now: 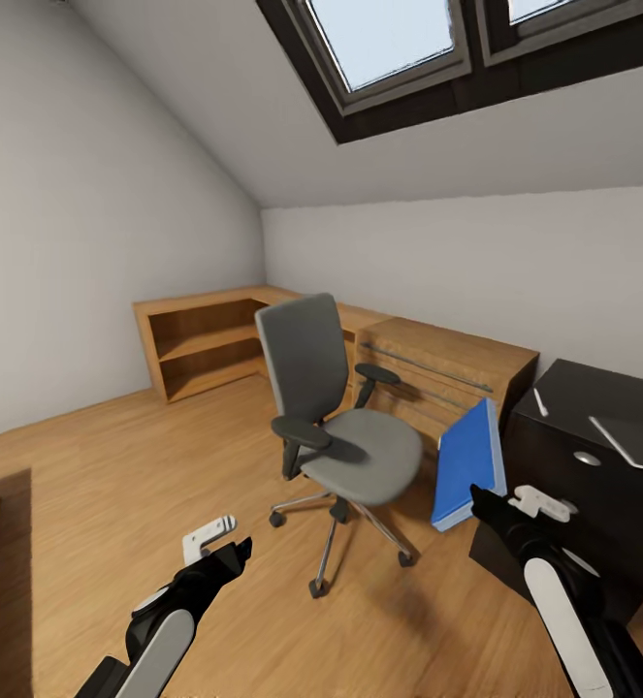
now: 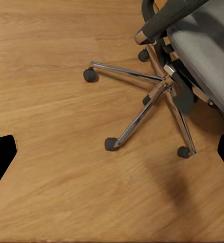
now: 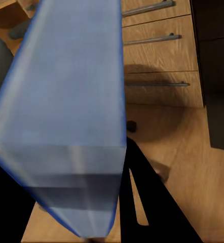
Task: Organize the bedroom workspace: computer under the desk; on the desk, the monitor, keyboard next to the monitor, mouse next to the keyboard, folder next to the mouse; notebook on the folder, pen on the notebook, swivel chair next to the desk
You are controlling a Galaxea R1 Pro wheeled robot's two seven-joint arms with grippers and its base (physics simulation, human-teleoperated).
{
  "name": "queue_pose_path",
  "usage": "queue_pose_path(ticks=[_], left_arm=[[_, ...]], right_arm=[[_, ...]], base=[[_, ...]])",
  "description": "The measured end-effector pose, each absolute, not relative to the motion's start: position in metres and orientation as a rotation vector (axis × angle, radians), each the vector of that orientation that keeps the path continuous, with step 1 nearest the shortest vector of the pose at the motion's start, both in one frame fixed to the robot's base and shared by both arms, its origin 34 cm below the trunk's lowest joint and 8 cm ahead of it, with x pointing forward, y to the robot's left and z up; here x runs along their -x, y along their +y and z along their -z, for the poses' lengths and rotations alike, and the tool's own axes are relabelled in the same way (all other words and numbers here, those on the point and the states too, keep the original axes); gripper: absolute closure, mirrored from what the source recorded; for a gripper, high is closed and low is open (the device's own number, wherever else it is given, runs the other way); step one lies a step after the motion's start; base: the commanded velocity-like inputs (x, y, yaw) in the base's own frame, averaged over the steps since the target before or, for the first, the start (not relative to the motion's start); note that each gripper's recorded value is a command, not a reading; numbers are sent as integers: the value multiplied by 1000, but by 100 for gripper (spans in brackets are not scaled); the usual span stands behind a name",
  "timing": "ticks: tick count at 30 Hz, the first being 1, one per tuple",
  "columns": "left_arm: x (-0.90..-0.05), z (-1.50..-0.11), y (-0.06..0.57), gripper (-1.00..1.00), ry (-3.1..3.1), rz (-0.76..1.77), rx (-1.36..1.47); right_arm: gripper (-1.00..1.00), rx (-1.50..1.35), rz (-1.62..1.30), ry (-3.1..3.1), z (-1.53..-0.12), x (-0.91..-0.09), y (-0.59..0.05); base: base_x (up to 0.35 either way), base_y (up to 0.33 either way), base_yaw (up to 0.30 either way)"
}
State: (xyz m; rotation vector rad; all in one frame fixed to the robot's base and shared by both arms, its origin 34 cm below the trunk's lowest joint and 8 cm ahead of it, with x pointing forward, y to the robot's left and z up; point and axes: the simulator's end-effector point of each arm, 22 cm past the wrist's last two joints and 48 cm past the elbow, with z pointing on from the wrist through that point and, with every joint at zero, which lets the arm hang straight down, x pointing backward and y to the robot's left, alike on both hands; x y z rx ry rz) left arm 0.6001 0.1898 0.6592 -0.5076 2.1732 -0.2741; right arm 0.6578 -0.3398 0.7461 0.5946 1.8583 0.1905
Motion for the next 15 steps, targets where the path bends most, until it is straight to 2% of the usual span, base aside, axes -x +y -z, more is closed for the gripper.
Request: queue_pose_path(ticks=[10,15], left_arm=[[-600,-677,181,-100,2186,272,482],[-587,-640,175,-100,2288,236,509]], right_arm=[[100,-542,-210,1860,-773,-663,-321],[100,-539,-213,1857,-785,-664,-320]], base=[[-22,0,0],[0,0,0]])
